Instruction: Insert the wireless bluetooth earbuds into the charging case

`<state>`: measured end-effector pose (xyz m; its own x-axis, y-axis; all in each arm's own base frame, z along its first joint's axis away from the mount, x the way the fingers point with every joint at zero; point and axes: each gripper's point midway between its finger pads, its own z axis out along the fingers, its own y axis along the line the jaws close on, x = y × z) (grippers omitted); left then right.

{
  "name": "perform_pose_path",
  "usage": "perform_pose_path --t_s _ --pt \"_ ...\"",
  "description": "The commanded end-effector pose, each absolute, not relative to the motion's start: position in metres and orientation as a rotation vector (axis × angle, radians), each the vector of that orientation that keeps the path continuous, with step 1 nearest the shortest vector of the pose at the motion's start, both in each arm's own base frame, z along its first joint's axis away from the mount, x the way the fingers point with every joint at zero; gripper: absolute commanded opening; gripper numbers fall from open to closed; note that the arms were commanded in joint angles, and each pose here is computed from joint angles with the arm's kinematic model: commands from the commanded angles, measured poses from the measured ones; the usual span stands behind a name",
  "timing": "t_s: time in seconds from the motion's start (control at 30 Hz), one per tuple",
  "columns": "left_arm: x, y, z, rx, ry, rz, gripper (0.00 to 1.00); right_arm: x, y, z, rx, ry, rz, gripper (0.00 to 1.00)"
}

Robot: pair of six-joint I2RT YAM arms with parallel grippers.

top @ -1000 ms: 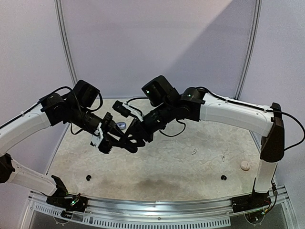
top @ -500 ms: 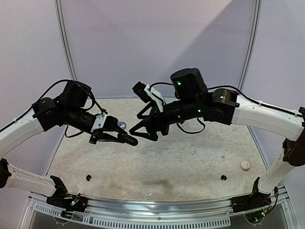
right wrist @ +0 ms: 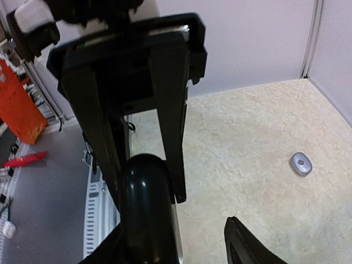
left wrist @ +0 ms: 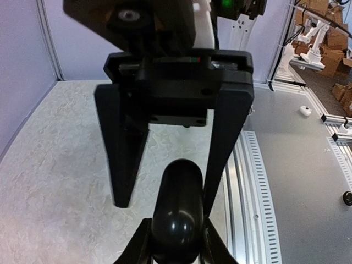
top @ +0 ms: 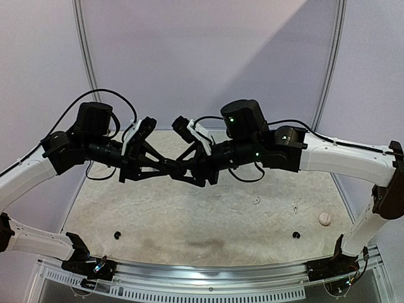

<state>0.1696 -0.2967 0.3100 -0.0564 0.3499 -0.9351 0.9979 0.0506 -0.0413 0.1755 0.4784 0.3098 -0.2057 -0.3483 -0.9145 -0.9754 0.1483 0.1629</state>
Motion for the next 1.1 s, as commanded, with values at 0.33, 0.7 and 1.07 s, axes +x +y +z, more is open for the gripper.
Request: perform_pose_path --t_s 0.33,0.7,1.07 --pt "0.17 -0.295 0.311 1.371 1.552 -1.083 0.0 0.17 0.485 0.31 -1.311 1.671 1.092 0.14" --pt "0.164 -0.283 0.315 1.371 1.513 -1.177 0.95 0.161 0.477 0.329 -1.322 1.605 1.109 0.0" --pt "0.167 -0.281 0.327 1.311 1.402 -1.175 0.66 0.147 0.475 0.362 -1.331 1.527 1.212 0.0"
